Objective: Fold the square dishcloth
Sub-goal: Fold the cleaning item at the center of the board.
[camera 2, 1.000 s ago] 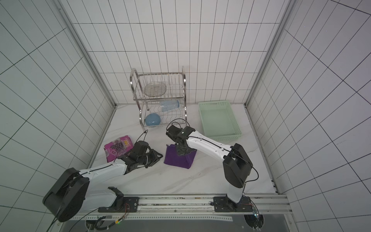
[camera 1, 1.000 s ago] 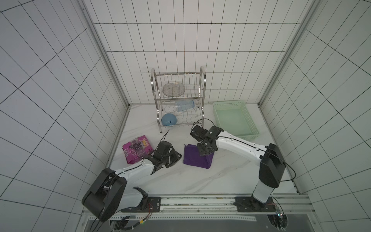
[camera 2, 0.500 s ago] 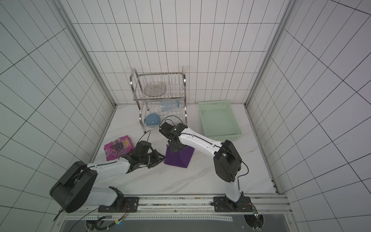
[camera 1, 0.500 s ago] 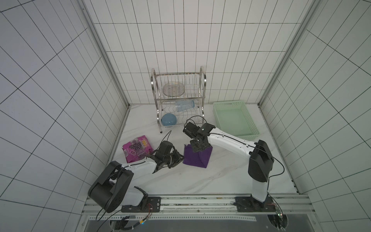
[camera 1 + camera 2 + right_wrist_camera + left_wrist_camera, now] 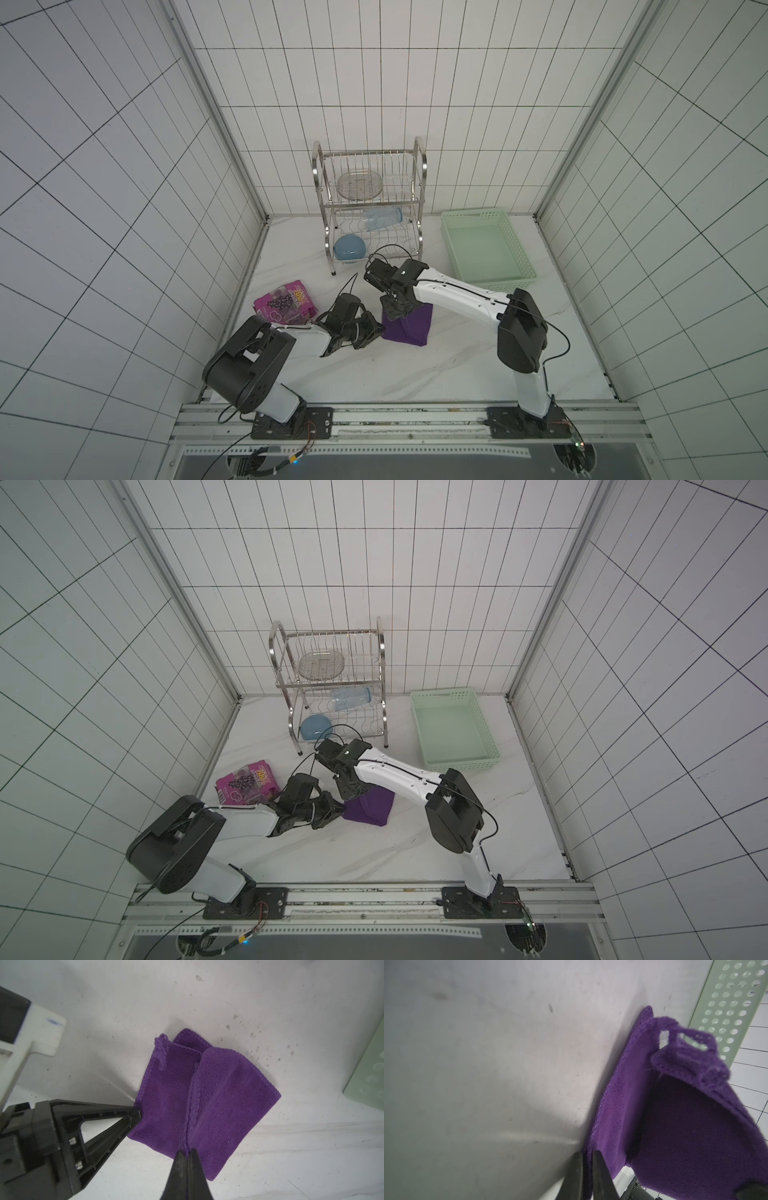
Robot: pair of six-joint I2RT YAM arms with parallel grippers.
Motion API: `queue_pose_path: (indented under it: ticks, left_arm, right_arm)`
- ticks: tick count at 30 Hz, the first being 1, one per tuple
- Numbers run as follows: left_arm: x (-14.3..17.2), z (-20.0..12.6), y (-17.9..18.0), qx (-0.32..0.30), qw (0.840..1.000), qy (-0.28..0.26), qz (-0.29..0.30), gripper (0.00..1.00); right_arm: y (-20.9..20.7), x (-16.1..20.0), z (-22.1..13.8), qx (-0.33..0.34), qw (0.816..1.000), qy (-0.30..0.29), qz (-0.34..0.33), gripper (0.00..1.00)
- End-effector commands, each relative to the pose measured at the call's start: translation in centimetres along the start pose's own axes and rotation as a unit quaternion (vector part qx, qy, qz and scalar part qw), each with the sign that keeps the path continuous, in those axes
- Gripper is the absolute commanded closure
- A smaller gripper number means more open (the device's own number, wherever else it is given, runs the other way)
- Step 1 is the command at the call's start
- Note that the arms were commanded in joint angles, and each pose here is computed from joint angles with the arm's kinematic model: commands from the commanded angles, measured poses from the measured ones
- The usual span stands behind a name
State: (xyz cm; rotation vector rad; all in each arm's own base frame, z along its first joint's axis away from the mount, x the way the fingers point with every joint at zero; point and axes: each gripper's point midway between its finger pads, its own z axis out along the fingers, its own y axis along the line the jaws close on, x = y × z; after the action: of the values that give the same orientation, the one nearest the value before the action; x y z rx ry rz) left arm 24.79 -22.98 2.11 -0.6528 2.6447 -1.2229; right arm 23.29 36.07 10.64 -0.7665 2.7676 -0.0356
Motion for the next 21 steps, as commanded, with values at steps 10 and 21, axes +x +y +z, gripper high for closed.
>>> queue_pose_path:
  ticks: [10, 21]
  left_arm:
    - [-0.1, -2.1, 2.4, -0.036, 0.999, -0.024, -0.007, 0.83]
    - [-0.3, -2.7, 2.6, -0.043, 0.999, -0.022, 0.000, 0.82]
  right_arm:
    - [1.8, 0.5, 0.6, -0.019, 1.000, 0.009, -0.019, 0.99]
    - [2.7, -0.2, -0.5, -0.048, 0.999, -0.011, -0.018, 1.00]
